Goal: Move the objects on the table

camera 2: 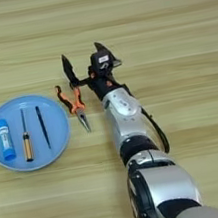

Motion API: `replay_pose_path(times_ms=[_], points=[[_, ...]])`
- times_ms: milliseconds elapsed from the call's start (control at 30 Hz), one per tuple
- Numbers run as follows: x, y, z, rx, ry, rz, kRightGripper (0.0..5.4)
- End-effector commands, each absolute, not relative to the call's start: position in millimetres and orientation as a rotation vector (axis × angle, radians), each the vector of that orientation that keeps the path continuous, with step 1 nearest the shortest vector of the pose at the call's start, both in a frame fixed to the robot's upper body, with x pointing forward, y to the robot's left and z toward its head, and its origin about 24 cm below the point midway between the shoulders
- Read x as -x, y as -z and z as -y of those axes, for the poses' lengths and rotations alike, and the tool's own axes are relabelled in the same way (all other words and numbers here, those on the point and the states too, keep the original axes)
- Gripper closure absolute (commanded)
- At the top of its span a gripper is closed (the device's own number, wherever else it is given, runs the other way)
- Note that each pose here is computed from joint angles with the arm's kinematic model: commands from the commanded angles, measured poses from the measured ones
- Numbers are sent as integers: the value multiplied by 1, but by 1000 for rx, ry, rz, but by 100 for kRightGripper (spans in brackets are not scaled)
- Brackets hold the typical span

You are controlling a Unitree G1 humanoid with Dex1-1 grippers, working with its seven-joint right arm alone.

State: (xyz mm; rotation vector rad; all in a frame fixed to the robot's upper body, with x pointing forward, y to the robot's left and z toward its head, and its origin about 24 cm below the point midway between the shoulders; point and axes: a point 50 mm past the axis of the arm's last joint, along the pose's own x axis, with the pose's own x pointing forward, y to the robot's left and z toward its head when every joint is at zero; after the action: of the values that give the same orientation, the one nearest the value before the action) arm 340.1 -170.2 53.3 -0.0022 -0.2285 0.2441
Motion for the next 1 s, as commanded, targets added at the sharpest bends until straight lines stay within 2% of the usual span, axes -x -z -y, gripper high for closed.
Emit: replay_pose_path(times_ms=[33,300,600,1000], points=[[-349,-78,166,19,-277,301,5],[-335,-58,166,8,-347,182,5],[-330,-56,174,11,-374,107,5],[-325,-48,177,70,-401,24,5]])
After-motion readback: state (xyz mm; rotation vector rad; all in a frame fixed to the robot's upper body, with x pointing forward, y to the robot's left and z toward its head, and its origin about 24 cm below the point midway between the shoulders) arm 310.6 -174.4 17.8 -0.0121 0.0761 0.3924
